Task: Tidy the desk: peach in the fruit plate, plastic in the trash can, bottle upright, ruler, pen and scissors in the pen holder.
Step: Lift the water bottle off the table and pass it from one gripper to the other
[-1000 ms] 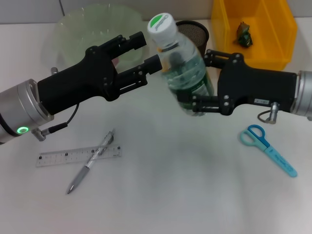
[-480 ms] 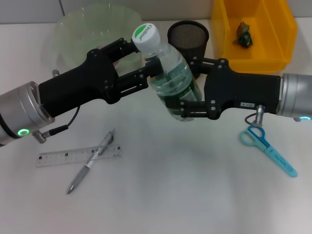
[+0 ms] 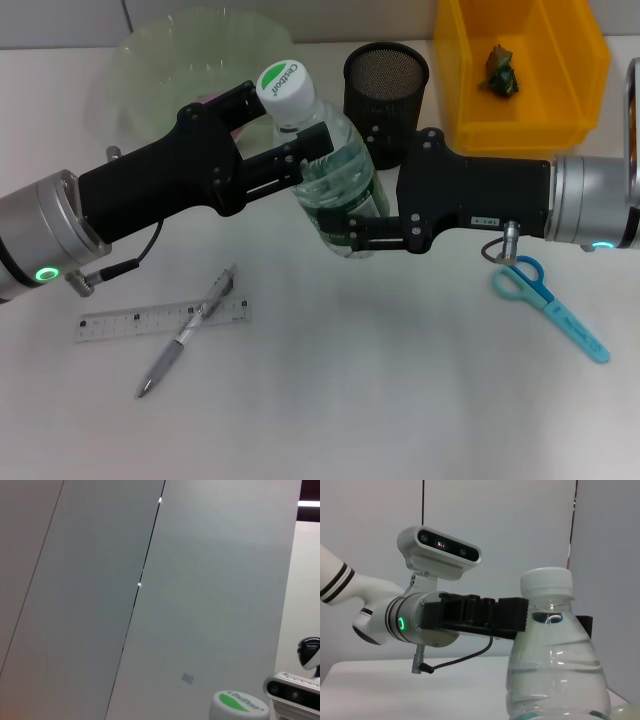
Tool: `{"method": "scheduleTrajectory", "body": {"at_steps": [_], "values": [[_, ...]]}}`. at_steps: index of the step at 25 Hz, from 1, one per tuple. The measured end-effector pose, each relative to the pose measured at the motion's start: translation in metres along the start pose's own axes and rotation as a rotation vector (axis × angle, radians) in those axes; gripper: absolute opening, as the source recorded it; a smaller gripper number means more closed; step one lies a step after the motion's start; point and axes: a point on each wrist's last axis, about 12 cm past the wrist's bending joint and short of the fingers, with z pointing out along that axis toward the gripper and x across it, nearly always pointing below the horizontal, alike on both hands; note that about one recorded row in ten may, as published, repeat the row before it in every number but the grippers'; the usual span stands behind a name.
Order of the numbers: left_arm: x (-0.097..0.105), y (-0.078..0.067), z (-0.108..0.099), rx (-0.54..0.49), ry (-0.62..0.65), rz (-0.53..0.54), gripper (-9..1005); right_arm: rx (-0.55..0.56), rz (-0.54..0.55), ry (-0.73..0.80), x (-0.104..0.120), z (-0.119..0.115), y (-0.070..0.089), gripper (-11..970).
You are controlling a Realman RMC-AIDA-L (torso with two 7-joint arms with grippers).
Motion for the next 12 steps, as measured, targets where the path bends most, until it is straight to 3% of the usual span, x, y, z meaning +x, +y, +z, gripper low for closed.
{"method": "scheduleTrajectory", "body": {"at_steps": [12], "values": [[0.0005, -0.0003, -0.0012, -0.004, -0.002, -0.001, 742, -0.02, 0.004, 0.004, 0.0015, 0.0022, 0.0033, 759]]}}
